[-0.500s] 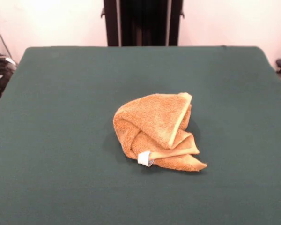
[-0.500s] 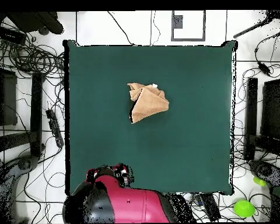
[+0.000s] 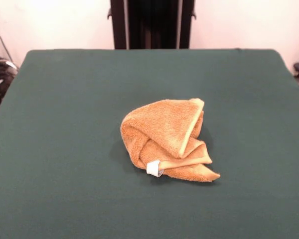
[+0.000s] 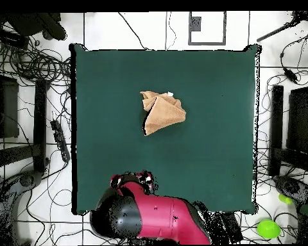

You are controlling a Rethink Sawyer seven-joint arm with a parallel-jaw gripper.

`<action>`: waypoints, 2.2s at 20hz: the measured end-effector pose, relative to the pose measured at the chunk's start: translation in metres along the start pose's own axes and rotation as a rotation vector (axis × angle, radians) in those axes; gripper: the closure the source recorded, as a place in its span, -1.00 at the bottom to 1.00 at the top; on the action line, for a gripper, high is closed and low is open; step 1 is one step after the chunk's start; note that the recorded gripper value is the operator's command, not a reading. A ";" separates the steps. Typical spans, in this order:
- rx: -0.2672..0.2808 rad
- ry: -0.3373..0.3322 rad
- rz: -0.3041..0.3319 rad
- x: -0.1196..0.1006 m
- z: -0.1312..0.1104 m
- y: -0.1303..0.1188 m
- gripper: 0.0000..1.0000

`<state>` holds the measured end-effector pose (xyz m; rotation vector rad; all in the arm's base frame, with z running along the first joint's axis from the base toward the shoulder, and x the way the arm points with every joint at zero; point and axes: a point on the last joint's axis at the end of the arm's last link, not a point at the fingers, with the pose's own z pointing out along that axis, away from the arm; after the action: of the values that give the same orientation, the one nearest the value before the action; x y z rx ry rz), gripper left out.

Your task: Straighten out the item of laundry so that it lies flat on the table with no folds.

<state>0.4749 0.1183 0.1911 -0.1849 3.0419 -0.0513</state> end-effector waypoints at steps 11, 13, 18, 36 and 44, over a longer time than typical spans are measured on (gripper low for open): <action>0.032 0.033 -0.065 0.000 0.069 -0.023 -1.00; 0.033 0.039 -0.065 0.001 0.083 -0.028 -1.00; 0.037 0.035 -0.066 0.003 0.116 -0.033 -1.00; 0.184 0.014 -0.129 -0.037 0.183 -0.049 -1.00; 0.246 -0.035 -0.116 -0.075 0.184 -0.054 -1.00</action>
<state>0.5729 0.0692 0.0168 -0.3377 2.9515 -0.4225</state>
